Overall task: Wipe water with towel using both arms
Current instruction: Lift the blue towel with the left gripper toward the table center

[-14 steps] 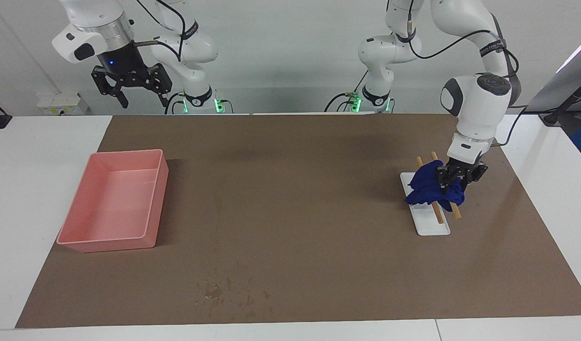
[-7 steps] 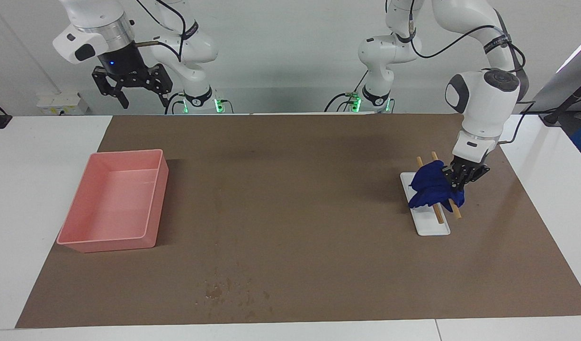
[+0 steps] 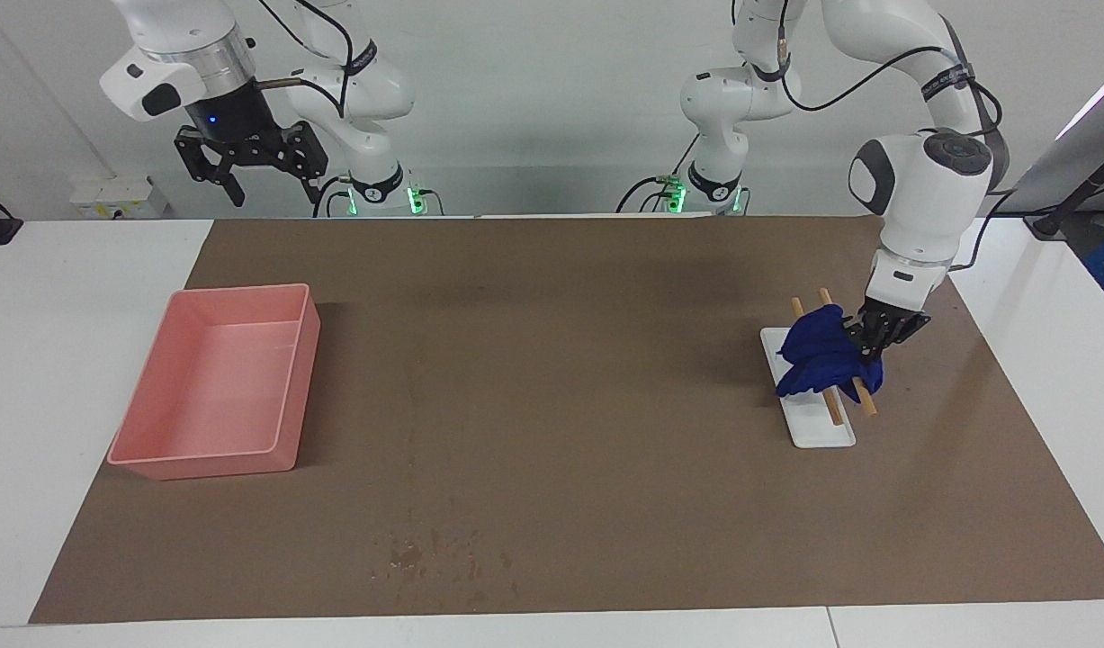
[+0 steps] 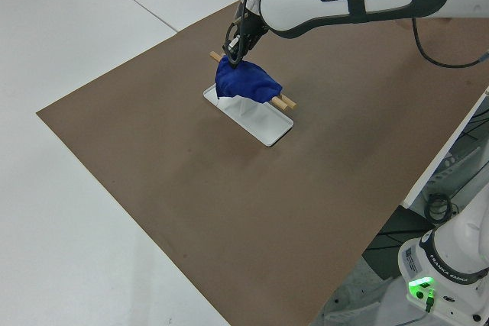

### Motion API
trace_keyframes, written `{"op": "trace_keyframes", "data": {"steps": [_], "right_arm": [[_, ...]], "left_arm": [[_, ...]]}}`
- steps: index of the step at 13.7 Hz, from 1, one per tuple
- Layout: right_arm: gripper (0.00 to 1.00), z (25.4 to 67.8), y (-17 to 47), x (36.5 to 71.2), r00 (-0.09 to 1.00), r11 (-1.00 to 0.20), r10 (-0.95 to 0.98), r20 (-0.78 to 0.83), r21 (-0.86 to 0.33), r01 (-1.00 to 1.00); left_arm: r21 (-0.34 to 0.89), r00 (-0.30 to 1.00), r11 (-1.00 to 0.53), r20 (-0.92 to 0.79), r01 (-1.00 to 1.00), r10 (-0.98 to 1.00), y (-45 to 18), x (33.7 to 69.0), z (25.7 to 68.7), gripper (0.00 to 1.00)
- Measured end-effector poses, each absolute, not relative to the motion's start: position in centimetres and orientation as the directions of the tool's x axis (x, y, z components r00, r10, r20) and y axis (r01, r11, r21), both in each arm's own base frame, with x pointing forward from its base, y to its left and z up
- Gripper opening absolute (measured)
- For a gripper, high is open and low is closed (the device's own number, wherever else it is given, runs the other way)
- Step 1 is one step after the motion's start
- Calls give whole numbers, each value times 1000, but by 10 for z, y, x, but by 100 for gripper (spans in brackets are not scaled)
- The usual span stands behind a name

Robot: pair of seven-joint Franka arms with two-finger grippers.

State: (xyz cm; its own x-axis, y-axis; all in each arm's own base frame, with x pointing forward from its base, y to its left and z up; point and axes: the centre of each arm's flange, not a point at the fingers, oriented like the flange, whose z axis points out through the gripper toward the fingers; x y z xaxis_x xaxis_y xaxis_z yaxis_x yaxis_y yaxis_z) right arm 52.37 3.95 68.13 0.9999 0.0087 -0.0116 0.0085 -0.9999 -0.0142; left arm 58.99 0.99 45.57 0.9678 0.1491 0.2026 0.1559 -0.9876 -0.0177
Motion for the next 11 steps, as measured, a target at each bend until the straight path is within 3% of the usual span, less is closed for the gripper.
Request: {"op": "trace_keyframes", "data": {"steps": [3, 6, 9, 11], "right_arm": [[100, 679, 42, 524, 1000, -1000, -6, -19, -30, -6], [100, 678, 49, 523, 996, -992, -82, -35, -91, -85], [100, 678, 56, 524, 986, -977, -161, -49, -137, -167], [100, 677, 64, 524, 972, -953, -222, -76, -196, -233]], "left_arm": [[192, 904, -902, 116, 387, 412, 7, 592, 472, 7], [355, 717, -650, -92, 672, 691, 14, 595, 496, 7], [405, 446, -303, -325, 863, 834, 17, 597, 522, 7], [388, 326, -156, -427, 909, 843, 5, 595, 537, 7]]}}
